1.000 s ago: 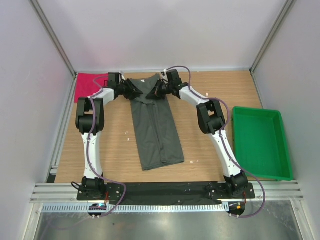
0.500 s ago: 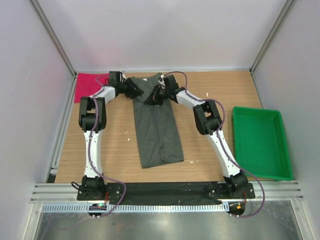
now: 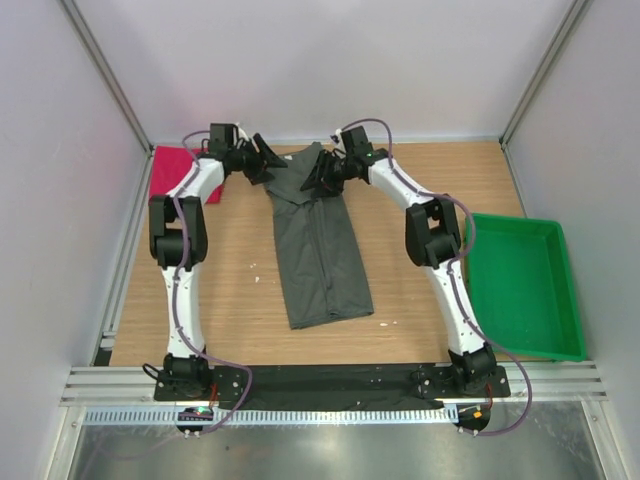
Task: Fold and stack the t-shirts
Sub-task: Fold the tshirt
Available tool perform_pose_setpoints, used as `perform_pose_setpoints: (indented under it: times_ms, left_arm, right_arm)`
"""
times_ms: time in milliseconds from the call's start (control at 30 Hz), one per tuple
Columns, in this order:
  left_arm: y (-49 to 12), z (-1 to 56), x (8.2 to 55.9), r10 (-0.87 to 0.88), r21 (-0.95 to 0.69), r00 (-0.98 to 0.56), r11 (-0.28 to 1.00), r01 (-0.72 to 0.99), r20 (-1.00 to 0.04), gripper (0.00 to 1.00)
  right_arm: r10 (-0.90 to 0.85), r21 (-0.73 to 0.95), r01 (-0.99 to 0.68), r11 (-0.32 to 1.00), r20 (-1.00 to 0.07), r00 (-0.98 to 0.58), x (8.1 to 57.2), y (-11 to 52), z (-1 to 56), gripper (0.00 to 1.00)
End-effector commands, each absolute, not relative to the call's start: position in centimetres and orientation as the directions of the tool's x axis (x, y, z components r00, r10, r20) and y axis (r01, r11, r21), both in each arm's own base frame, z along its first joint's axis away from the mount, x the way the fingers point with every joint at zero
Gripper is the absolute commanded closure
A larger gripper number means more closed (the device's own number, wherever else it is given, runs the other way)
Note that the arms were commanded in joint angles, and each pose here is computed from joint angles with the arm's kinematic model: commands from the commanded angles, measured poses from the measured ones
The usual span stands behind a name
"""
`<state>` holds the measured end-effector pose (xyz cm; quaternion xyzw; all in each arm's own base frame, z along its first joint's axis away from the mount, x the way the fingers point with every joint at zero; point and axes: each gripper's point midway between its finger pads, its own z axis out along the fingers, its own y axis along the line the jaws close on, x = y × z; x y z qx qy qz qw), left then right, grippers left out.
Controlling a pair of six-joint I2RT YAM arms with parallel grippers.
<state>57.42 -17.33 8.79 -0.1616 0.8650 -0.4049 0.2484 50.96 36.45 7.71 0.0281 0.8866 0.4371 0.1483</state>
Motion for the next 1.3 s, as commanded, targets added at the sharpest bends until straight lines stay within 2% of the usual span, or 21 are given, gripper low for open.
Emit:
perform_pose_setpoints:
  times_ms: [0,67,100,133,200,233,267,333,367,400,433,467,533,567,767,967,1267]
  left_arm:
    - [-17.2,21.7,55.0,-0.438,-0.766,-0.760,0.632,0.119,-0.480,0.37]
    - [-17.3,22.5,53.1,-0.413,-0.753,-0.768,0.644,0.133,-0.489,0.36]
    - [-17.4,24.6,51.4,-0.404,-0.749,-0.759,0.643,0.162,-0.511,0.36]
    - [-17.5,22.2,49.4,-0.391,-0.753,-0.799,0.648,0.113,-0.457,0.35]
    - [-18.3,23.2,45.8,-0.365,-0.754,-0.808,0.642,0.140,-0.461,0.36]
    - [-18.4,20.4,43.4,-0.351,-0.753,-0.844,0.651,0.090,-0.405,0.35]
    - [-19.2,19.8,41.4,-0.334,-0.749,-0.856,0.657,0.089,-0.395,0.36]
    - [-19.9,21.0,38.0,-0.328,-0.754,-0.847,0.645,0.122,-0.417,0.36]
    - [-20.7,17.8,34.7,-0.303,-0.757,-0.887,0.650,0.075,-0.348,0.37]
    - [-20.9,17.1,33.4,-0.314,-0.754,-0.889,0.655,0.051,-0.333,0.37]
    - [-21.0,17.8,31.5,-0.321,-0.755,-0.881,0.653,0.061,-0.349,0.38]
    - [-21.4,15.2,28.9,-0.305,-0.747,-0.905,0.664,0.020,-0.295,0.39]
    - [-21.4,15.2,26.7,-0.350,-0.765,-0.893,0.643,-0.011,-0.282,0.41]
    - [-21.4,13.2,24.7,-0.341,-0.757,-0.908,0.652,-0.041,-0.244,0.41]
    - [-20.4,10.1,20.5,-0.405,-0.750,-0.901,0.642,-0.162,-0.152,0.41]
    - [-19.8,6.4,17.8,-0.482,-0.706,-0.873,0.645,-0.292,-0.079,0.43]
    - [-20.9,3.9,16.3,-0.460,-0.615,-0.886,0.717,-0.328,-0.063,0.49]
  right_arm:
    - [0.138,0.743,-0.216,0.633,-0.383,-0.913,49.6,33.8,17.4,0.50]
    - [0.081,0.698,-0.214,0.683,-0.364,-0.928,47.3,32.0,16.1,0.46]
    - [0.076,0.682,-0.240,0.690,-0.399,-0.914,46.2,31.0,18.3,0.46]
    - [0.070,0.661,-0.233,0.714,-0.398,-0.915,45.4,30.0,18.2,0.44]
    - [0.040,0.631,-0.243,0.736,-0.400,-0.916,42.4,28.1,18.1,0.43]
    - [0.032,0.622,-0.245,0.743,-0.400,-0.916,41.5,27.5,17.8,0.42]
    - [0.019,0.616,-0.213,0.759,-0.347,-0.938,39.2,26.6,15.8,0.42]
    - [0.010,0.611,-0.238,0.755,-0.373,-0.928,36.9,25.6,16.8,0.41]
    - [-0.002,0.606,-0.200,0.770,-0.310,-0.951,34.6,24.7,14.4,0.41]
    - [-0.005,0.599,-0.193,0.777,-0.301,-0.954,33.5,24.1,13.8,0.41]
    - [0.000,0.596,-0.212,0.774,-0.335,-0.942,32.6,23.7,14.7,0.41]
    - [-0.006,0.582,-0.175,0.794,-0.279,-0.960,30.5,22.7,12.3,0.41]
    - [0.001,0.589,-0.184,0.787,-0.299,-0.954,29.0,22.2,12.3,0.41]
    - [-0.003,0.585,-0.153,0.797,-0.251,-0.968,27.1,21.5,10.4,0.41]
    - [0.015,0.570,-0.094,0.816,-0.185,-0.983,22.7,19.6,7.2,0.41]
    - [0.019,0.577,-0.061,0.814,-0.132,-0.991,20.8,19.3,5.7,0.47]
    - [0.025,0.593,-0.046,0.804,-0.111,-0.993,19.6,19.1,4.4,0.53]
